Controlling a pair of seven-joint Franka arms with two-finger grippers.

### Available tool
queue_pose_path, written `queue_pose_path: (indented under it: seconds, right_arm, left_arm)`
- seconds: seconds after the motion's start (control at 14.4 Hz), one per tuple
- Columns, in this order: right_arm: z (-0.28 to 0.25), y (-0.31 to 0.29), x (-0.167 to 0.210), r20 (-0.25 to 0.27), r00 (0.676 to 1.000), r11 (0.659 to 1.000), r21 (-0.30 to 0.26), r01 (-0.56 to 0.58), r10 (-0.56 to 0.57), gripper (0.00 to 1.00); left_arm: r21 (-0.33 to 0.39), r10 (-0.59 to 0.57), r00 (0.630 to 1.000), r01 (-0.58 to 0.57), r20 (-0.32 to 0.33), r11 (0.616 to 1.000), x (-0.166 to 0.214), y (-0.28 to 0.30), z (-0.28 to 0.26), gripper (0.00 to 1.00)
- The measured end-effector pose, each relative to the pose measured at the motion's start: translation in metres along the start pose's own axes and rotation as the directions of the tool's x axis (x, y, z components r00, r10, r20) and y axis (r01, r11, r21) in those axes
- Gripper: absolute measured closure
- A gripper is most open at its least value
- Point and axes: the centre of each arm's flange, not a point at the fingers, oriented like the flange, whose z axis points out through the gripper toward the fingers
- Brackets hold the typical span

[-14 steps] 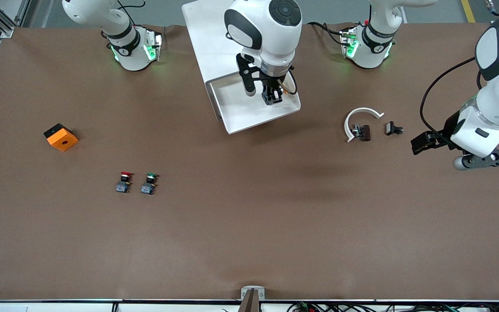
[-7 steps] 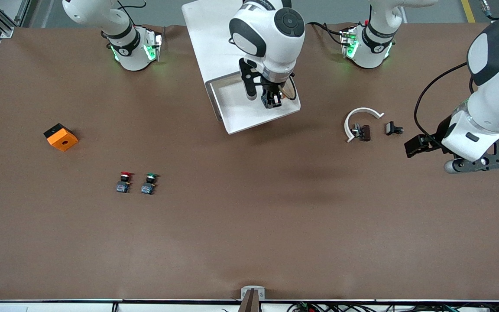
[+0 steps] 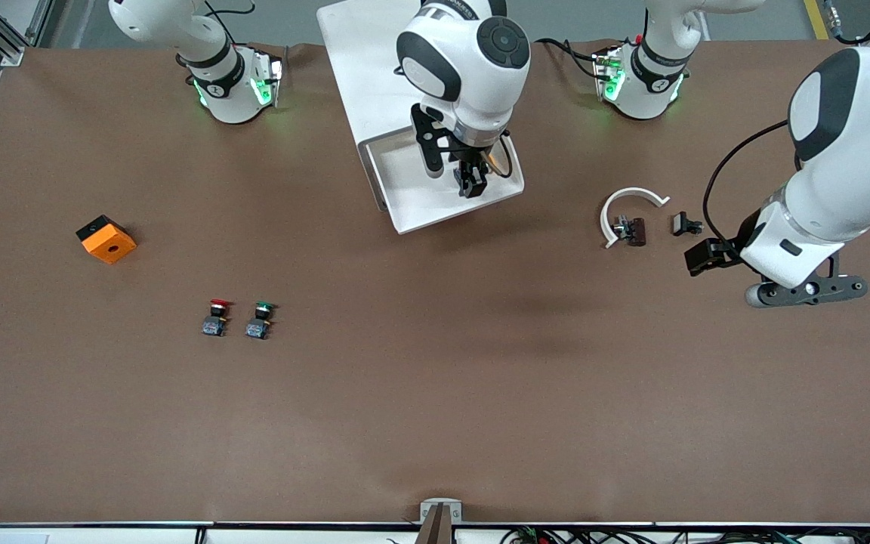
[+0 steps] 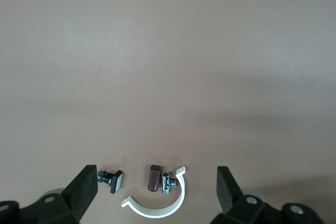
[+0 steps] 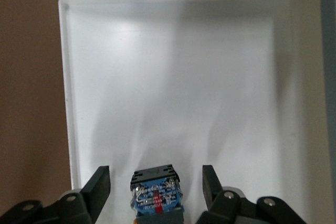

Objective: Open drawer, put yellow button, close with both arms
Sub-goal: 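Open the right gripper and withdraw it while the left gripper approaches the drawer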

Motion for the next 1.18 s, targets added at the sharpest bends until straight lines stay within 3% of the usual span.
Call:
queue_pose_path:
  seconds: [0.14, 0.35, 0.56, 0.9, 1.18]
  right_arm:
    - [-0.021, -0.009, 0.022, -0.006, 0.995, 0.995, -0.019, 0.098, -0.098, 0.0]
    - [-0.065, -0.03, 0.074, 0.018, 0.967, 0.967, 0.0, 0.253, -0.253, 0.0]
    - [-0.088, -0.051, 0.138, 0.033, 0.921, 0.921, 0.017, 0.389, -0.389, 0.0]
    - [-0.099, -0.085, 0.266, 0.054, 0.794, 0.795, 0.019, 0.606, -0.606, 0.0]
    - [-0.099, -0.1, 0.371, 0.066, 0.671, 0.674, 0.037, 0.738, -0.738, 0.0]
  left_arm:
    - [0.001, 0.002, 1.0, -0.002, 0.008, 1.0, 0.001, 0.001, 0.005, 0.0]
    - [-0.003, 0.034, 0.999, -0.034, 0.018, 0.999, 0.001, 0.02, 0.017, 0.0]
    - [-0.027, 0.087, 0.996, -0.088, -0.019, 0.996, 0.0, 0.054, 0.039, 0.0]
    - [-0.043, 0.123, 0.992, -0.122, 0.035, 0.992, -0.041, 0.134, 0.082, 0.0]
    - [-0.05, 0.103, 0.993, -0.1, 0.063, 0.994, -0.075, 0.206, 0.106, 0.0]
